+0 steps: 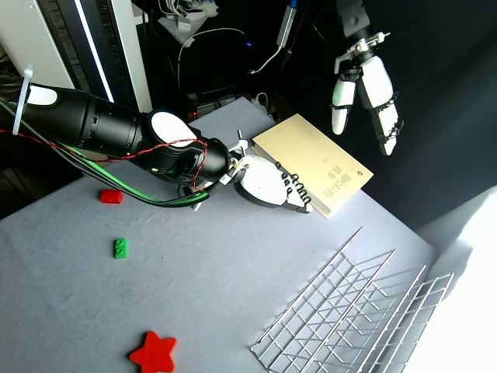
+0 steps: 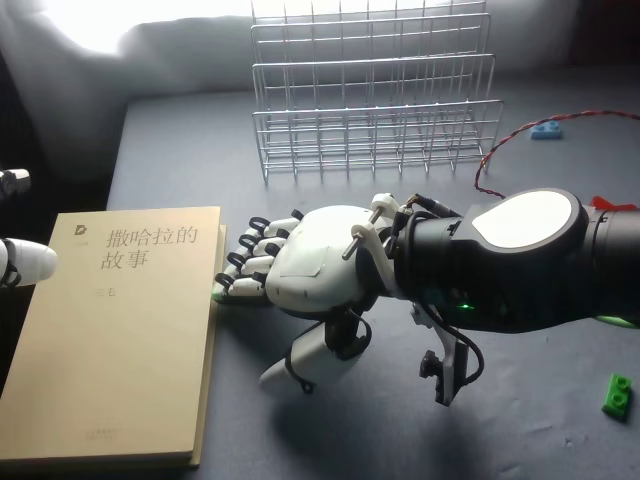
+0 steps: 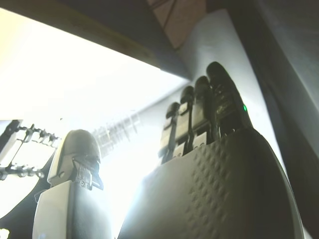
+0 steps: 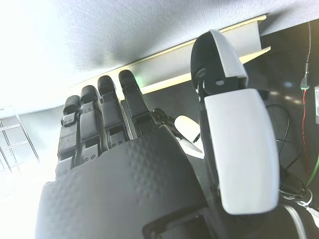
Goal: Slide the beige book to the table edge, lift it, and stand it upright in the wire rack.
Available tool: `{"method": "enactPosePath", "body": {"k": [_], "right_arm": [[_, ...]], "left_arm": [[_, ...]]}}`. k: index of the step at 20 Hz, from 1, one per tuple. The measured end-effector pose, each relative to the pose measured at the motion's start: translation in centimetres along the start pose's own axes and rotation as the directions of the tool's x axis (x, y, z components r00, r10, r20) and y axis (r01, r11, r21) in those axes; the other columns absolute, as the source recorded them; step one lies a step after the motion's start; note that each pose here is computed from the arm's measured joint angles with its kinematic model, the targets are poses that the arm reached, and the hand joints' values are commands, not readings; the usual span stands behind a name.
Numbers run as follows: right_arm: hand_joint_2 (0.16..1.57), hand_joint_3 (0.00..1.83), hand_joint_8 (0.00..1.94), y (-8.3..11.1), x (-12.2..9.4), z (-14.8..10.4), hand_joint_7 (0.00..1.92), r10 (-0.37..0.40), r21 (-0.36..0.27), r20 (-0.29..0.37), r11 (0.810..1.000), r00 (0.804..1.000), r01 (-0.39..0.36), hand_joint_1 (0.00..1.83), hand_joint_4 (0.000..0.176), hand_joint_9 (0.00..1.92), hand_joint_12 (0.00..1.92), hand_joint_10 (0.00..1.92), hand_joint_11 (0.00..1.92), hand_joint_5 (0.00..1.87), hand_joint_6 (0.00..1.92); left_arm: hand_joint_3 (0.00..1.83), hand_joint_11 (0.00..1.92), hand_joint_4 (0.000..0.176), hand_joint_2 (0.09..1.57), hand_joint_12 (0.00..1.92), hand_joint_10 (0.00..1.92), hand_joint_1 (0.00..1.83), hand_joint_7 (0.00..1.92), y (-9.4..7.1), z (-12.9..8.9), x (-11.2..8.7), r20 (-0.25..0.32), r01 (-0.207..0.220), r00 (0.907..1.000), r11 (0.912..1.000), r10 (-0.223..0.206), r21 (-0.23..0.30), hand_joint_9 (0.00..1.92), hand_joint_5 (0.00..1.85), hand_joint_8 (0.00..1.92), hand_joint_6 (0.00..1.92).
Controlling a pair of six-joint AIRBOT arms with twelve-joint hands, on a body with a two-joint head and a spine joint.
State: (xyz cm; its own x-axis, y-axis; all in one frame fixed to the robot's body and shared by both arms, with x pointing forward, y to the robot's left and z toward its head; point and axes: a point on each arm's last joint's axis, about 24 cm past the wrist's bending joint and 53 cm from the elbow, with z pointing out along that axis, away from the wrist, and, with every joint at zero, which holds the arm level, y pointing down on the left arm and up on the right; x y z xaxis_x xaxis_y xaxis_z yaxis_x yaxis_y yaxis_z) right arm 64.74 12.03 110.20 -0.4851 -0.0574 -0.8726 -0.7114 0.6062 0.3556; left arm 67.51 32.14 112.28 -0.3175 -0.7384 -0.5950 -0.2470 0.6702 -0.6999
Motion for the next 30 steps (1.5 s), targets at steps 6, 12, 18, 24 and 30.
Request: {"method": "enactPosePath", "body": {"k": [6, 12, 18, 24, 30], "right_arm": [[1.17, 0.0, 0.0, -0.4, 0.3, -0.6, 0.06, -0.003, -0.002, -0.009, 1.0, 1.0, 0.003, 0.09, 0.0, 0.06, 0.02, 0.0, 0.0, 0.05, 0.01], [1.18, 0.0, 0.0, 0.4, 0.6, -1.1, 0.05, -0.004, -0.024, -0.016, 1.0, 1.0, 0.003, 0.1, 0.0, 0.04, 0.0, 0.0, 0.01, 0.04, 0.0], [1.17, 0.0, 0.01, 0.3, 0.6, -1.1, 0.08, -0.004, -0.022, -0.016, 1.0, 1.0, 0.004, 0.08, 0.0, 0.06, 0.02, 0.01, 0.01, 0.03, 0.0], [1.18, 0.0, 0.0, 0.4, 0.6, -1.2, 0.05, -0.004, -0.027, -0.017, 1.0, 1.0, 0.003, 0.07, 0.0, 0.04, 0.0, 0.0, 0.0, 0.0, 0.0], [1.17, 0.0, 0.0, -1.3, 0.9, -5.6, 0.05, -0.047, -0.031, -0.033, 0.998, 0.998, 0.046, 0.08, 0.0, 0.04, 0.0, 0.0, 0.0, 0.02, 0.01]], "left_arm": [[0.0, 0.0, 0.044, 1.22, 0.41, 0.0, 0.39, 0.07, 0.0, 0.0, -0.1, 0.005, 0.023, 0.9997, 0.9997, -0.023, 0.001, 0.05, 0.0, 0.0, 0.0], [0.0, 0.0, 0.044, 1.22, 0.37, 0.0, 0.37, 0.05, 1.0, 0.0, 0.0, 0.007, 0.112, 0.9937, 0.9935, -0.112, -0.022, 0.05, 0.0, 0.0, 0.0], [0.0, 0.0, 0.042, 1.22, 0.39, 0.01, 0.39, 0.06, 3.1, 0.1, 0.8, -0.005, 0.2, 0.9796, 0.9771, -0.201, -0.072, 0.05, 0.0, 0.0, 0.0], [0.0, 0.0, 0.047, 1.21, 0.39, 0.0, 0.41, 0.07, 4.2, 0.3, 1.3, -0.049, 0.228, 0.9709, 0.9669, -0.234, -0.116, 0.07, 0.0, 0.0, 0.0], [0.0, 0.0, 0.047, 1.21, 0.45, 0.01, 0.41, 0.08, 6.1, 0.4, 5.1, -0.199, 0.234, 0.94, 0.948, -0.277, -0.216, 0.08, 0.0, 0.0, 0.0]]}}
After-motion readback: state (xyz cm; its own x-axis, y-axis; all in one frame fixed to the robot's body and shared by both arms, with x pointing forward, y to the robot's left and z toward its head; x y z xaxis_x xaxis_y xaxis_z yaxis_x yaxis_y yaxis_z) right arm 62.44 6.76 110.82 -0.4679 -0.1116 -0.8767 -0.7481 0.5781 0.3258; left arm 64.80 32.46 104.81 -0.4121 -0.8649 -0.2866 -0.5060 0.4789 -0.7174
